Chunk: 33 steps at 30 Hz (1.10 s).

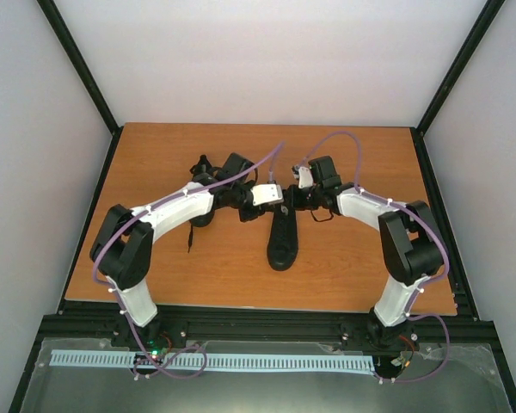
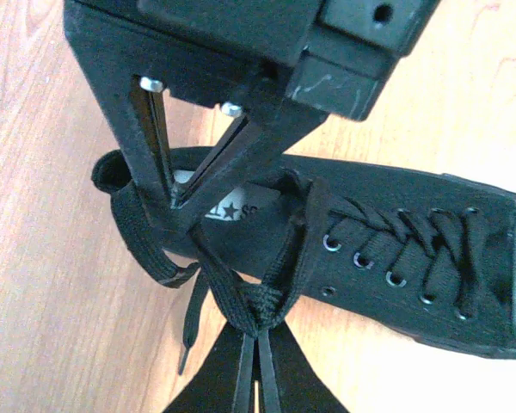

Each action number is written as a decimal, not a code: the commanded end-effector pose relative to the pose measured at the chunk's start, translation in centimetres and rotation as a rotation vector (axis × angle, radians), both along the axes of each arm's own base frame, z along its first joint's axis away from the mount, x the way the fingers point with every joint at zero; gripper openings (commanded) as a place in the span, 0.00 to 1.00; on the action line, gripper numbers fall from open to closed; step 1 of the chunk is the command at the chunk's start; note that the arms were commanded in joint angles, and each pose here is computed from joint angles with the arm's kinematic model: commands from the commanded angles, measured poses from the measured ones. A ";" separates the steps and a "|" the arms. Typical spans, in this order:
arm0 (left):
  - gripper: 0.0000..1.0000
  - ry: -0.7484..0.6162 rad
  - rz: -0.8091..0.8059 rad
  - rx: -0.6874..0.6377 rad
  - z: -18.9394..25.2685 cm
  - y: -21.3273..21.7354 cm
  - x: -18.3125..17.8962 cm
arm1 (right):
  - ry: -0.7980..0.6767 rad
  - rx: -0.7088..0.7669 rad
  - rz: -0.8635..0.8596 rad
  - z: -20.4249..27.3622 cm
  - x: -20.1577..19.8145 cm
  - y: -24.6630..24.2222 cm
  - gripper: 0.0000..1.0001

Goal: Tie the shoes
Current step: Cross the shoelace with the shoelace.

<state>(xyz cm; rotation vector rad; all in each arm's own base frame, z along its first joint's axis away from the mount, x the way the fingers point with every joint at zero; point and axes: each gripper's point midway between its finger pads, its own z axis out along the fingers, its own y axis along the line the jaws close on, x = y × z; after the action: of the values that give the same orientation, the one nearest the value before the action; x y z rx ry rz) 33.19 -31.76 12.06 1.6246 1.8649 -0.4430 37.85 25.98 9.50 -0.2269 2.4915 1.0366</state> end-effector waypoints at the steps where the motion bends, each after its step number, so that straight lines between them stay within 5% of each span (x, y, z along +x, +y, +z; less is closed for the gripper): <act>1: 0.01 0.072 -0.012 0.009 0.7 0.4 -2.0 | -0.018 -0.028 0.099 1.4 -2.1 -0.1 0.03; 15: 0.01 0.077 -0.013 -0.031 2.6 0.4 -2.6 | 0.046 -0.115 0.254 0.2 -6.0 -1.0 0.12; 22: 0.01 0.110 -0.004 -0.006 2.9 0.7 -3.0 | -0.064 -0.276 0.178 2.3 -4.9 -3.9 0.37; 26: 0.01 0.130 0.002 -0.004 3.0 0.7 -3.2 | -0.164 -0.249 0.195 4.2 -5.1 -3.7 0.44; 33: 0.01 0.175 0.016 -0.020 3.5 0.6 -3.6 | -0.378 -0.124 0.297 5.8 -6.1 -0.7 0.36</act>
<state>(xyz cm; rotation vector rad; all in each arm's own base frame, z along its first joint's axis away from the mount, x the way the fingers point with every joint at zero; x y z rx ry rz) 29.96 -30.50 13.13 1.6303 2.0093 -0.5611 32.03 23.14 14.62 -0.6524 2.3755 0.8082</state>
